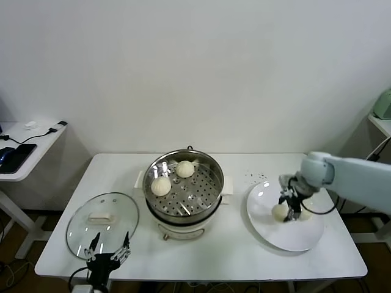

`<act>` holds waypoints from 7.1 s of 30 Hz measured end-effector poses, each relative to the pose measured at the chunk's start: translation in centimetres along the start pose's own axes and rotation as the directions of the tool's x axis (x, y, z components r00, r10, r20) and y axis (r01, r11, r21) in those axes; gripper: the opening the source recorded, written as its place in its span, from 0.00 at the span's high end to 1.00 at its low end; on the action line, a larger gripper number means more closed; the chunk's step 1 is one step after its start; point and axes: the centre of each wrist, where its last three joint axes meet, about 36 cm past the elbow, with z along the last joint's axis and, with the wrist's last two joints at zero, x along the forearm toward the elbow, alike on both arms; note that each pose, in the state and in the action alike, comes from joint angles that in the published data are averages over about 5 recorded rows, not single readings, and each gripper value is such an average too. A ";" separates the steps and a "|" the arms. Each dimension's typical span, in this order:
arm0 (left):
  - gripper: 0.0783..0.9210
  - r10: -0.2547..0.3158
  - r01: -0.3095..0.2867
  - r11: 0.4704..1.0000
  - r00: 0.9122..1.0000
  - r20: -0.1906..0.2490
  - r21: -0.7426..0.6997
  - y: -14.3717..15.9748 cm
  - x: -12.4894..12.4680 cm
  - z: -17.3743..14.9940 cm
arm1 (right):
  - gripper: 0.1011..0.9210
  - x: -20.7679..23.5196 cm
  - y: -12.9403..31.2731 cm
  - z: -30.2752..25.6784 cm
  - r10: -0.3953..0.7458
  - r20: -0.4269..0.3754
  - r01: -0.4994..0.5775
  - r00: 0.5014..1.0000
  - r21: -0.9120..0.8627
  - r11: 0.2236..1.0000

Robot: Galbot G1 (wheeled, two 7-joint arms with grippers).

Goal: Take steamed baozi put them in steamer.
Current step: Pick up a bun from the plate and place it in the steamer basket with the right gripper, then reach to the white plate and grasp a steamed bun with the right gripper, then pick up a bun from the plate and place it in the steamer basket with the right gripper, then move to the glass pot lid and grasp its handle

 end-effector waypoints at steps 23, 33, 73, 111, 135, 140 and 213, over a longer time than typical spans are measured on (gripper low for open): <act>0.12 0.000 0.000 1.000 1.000 -0.003 0.002 -0.1 -0.1 0.1 | 0.32 11.6 -4.9 -26.9 -0.076 0.081 -0.031 0.994 0.857 0.514; 0.12 -0.001 0.001 1.000 1.000 -0.006 -0.002 0.1 0.1 0.1 | 0.32 5.7 -4.2 -33.8 -0.128 0.047 -0.013 0.991 0.968 0.252; 0.12 0.005 -0.005 1.000 1.000 0.016 0.005 -0.1 0.3 -0.4 | 0.12 11.4 -11.3 -25.2 -0.070 0.108 -0.051 0.992 0.831 0.554; 0.12 -0.005 0.005 1.000 1.000 -0.014 0.000 -0.2 0.9 0.7 | 0.12 -6.9 1.1 10.4 -0.040 -0.082 0.031 0.996 -0.104 0.994; 0.12 0.007 -0.007 1.000 1.000 -0.009 -0.009 -0.5 1.4 0.5 | 0.32 -7.1 1.9 10.4 0.010 -0.067 -0.019 0.998 -0.133 0.991; 0.12 0.016 -0.016 1.000 1.000 -0.004 -0.011 -0.8 1.3 0.3 | 0.32 -2.3 0.1 7.7 0.045 -0.020 -0.046 0.999 -0.107 0.993; 0.12 0.025 -0.026 1.000 0.999 0.022 0.014 -0.8 0.7 -0.9 | 0.12 7.1 -6.8 -21.3 0.075 0.292 -0.076 0.954 -0.009 0.997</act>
